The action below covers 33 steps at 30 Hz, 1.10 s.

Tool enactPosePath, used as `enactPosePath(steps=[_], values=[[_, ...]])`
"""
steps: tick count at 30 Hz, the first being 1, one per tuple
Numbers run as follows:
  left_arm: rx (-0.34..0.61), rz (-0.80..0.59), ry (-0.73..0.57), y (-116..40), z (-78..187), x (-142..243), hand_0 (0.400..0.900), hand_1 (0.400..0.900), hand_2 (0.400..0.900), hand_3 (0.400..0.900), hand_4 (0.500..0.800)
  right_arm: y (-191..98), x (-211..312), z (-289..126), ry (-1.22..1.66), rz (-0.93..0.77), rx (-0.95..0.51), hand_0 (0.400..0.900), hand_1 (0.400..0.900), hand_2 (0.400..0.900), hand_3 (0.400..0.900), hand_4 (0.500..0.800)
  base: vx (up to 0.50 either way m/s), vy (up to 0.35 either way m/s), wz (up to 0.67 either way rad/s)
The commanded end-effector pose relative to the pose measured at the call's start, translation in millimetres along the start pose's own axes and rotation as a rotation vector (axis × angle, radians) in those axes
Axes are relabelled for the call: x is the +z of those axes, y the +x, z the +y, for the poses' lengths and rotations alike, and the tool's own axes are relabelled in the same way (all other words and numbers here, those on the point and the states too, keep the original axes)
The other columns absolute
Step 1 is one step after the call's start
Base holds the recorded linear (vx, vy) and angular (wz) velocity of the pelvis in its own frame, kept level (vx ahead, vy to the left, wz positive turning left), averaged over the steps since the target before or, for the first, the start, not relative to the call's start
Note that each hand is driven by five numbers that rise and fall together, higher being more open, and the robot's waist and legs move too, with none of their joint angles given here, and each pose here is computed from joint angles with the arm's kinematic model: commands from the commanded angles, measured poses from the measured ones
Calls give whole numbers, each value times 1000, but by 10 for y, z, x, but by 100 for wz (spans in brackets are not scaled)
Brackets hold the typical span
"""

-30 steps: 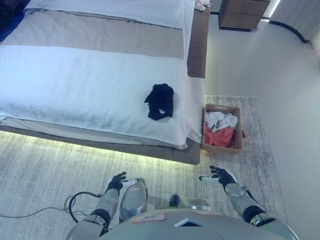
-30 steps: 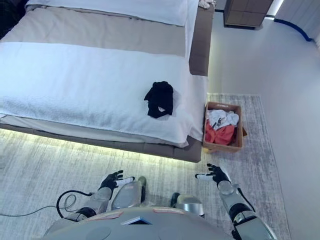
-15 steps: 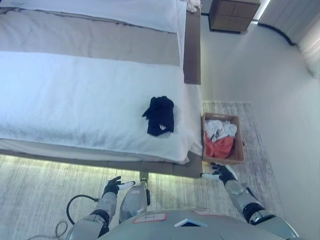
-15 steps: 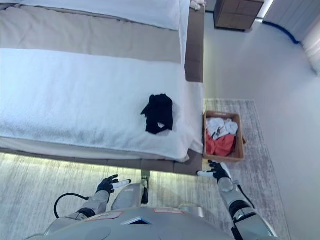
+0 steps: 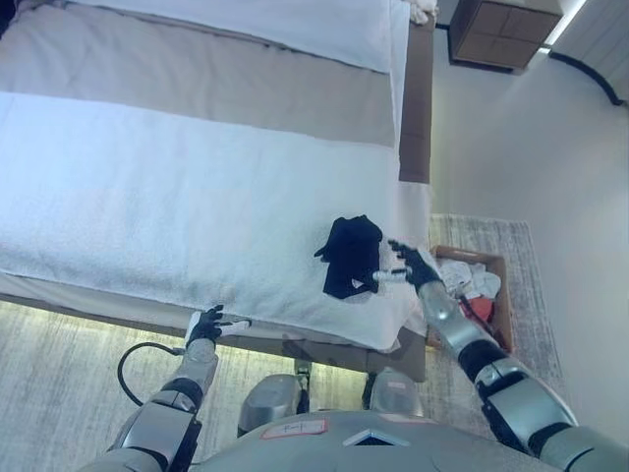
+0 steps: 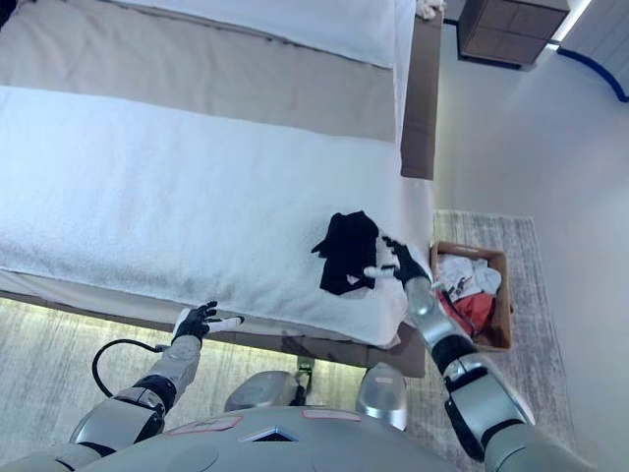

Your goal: Put the clothes on the bed into the basket.

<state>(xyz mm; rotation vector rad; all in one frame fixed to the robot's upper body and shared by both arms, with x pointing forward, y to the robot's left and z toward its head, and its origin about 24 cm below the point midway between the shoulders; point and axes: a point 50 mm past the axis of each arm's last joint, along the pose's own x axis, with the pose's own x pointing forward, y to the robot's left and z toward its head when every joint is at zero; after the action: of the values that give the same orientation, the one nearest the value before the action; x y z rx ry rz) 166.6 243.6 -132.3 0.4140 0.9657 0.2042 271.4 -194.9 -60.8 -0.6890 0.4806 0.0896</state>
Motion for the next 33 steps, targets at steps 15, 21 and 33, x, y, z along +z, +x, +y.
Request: enactPosePath(steps=[15,21,33], values=[[-66,-178,1,-4,-243,516,900,900,900,900,800,245,402,-840,-138,-63,-205,900,900,900,900,800,96,-152,47],[-70,-218,13,15,-245,723,900,900,900,900,800,355,739,-1002,-110,-97,-213,900,900,900,900,800,-28,-25,10],[-70,-283,14,24,-218,1012,900,900,900,900,800,409,1397,-1299,-105,-210,-250,900,900,900,900,800,-3,3,1]])
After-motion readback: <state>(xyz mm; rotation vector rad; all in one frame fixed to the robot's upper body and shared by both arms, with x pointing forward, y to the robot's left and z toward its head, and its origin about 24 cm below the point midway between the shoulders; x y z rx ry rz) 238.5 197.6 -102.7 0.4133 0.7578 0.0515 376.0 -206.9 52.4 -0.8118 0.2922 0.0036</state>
